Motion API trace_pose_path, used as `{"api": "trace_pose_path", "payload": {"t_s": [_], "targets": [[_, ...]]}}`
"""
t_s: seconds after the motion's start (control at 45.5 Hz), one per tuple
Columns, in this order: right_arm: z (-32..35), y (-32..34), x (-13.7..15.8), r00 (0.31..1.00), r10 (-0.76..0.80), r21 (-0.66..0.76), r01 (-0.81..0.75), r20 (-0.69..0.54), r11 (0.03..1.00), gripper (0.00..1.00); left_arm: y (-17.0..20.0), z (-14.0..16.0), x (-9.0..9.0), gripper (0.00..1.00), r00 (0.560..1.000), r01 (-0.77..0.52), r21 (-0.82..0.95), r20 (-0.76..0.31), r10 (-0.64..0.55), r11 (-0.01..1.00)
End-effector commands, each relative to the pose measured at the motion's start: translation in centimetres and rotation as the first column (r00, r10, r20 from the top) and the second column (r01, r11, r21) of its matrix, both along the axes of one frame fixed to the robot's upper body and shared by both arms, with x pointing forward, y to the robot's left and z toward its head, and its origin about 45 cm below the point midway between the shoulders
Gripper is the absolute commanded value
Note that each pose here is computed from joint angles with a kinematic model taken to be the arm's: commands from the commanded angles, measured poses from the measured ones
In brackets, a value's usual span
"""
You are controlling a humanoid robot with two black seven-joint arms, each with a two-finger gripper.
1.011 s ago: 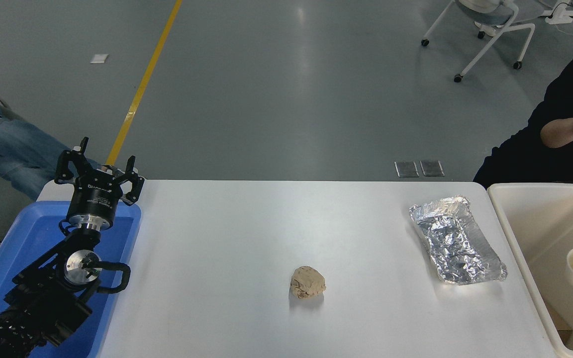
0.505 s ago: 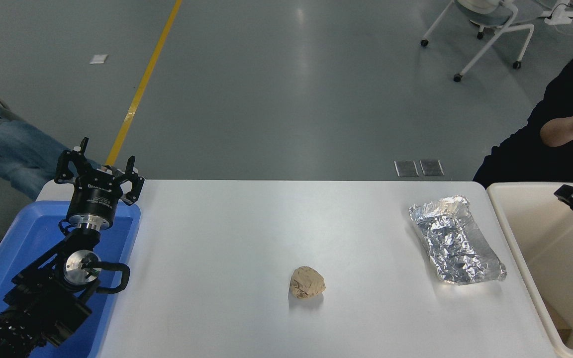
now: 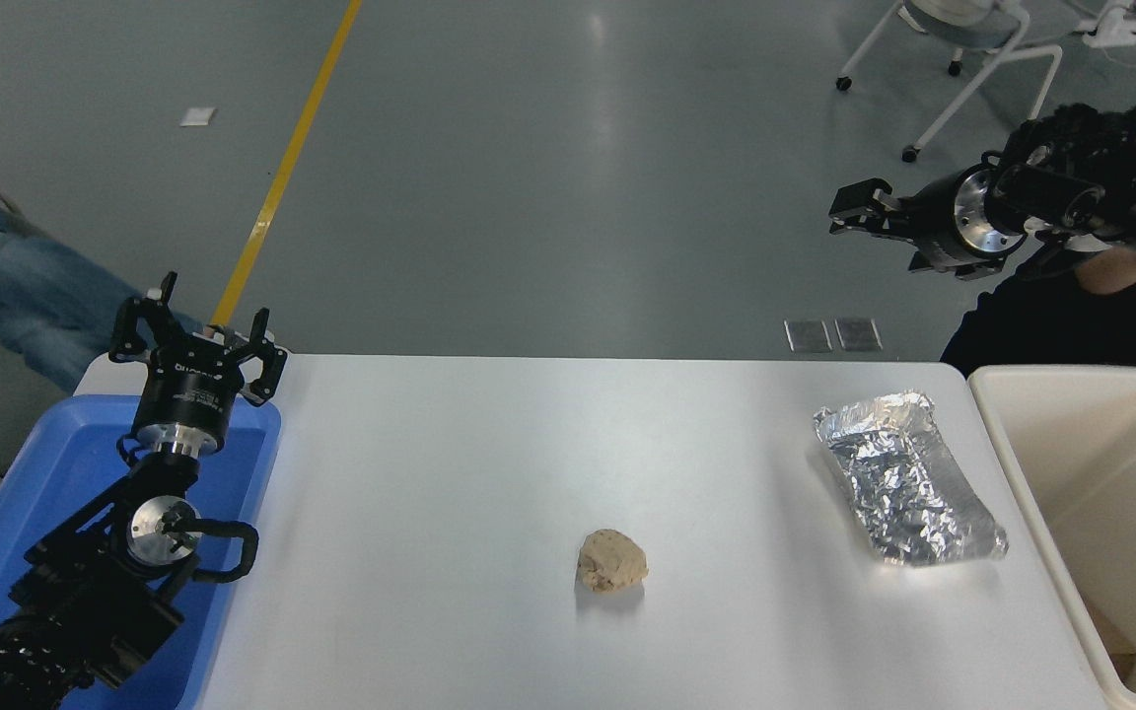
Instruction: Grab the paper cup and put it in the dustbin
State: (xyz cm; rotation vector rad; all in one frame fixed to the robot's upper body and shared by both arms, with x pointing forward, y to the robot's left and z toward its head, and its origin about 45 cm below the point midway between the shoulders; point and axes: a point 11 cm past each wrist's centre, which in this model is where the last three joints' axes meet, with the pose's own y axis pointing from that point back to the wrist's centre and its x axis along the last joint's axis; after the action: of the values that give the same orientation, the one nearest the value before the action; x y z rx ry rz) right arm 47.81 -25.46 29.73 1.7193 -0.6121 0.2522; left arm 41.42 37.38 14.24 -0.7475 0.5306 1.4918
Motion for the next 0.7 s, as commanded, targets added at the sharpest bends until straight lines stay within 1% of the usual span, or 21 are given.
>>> {"api": "trace_pose_path", "payload": {"t_s": [0.0,0.22,0.33,0.352,0.44,0.527,0.681], "targets": [[1.5,7.4,-5.1,0.955,0.207,-0.043,-0.221,-0.213,0.974,1.0,0.0,0.0,0.0,0.99,1.0,-0.001,0.0,0.0,0.001,1.0],[4.7,8.8,-8.6,0.926,0.255,-0.057,-0.281,-0.277,0.958,1.0,0.0,0.0,0.0,0.99,1.0,-0.001,0.0,0.0,0.001,1.0],[6.2,9.0,-11.0,0.901,0.276,-0.055,-0.312,-0.335,0.949,1.0,0.0,0.0,0.0,0.99,1.0,-0.001,0.0,0.0,0.001,1.0],[6.8,8.9,-11.9,0.893,0.278,-0.047,-0.314,-0.353,0.948,1.0,0.0,0.0,0.0,0.99,1.0,-0.001,0.0,0.0,0.001,1.0],[7.7,8.8,-13.5,0.882,0.285,-0.03,-0.319,-0.377,0.947,1.0,0.1,0.0,0.0,0.99,1.0,-0.002,0.001,-0.001,0.002,1.0],[8.2,8.6,-14.2,0.879,0.285,-0.02,-0.316,-0.381,0.948,1.0,0.1,0.0,0.0,0.99,1.0,-0.002,0.001,-0.001,0.002,1.0],[8.4,7.7,-14.1,0.881,0.284,-0.031,-0.319,-0.378,0.947,1.0,0.0,0.0,0.0,0.99,1.0,-0.001,0.0,0.0,0.001,1.0]]}}
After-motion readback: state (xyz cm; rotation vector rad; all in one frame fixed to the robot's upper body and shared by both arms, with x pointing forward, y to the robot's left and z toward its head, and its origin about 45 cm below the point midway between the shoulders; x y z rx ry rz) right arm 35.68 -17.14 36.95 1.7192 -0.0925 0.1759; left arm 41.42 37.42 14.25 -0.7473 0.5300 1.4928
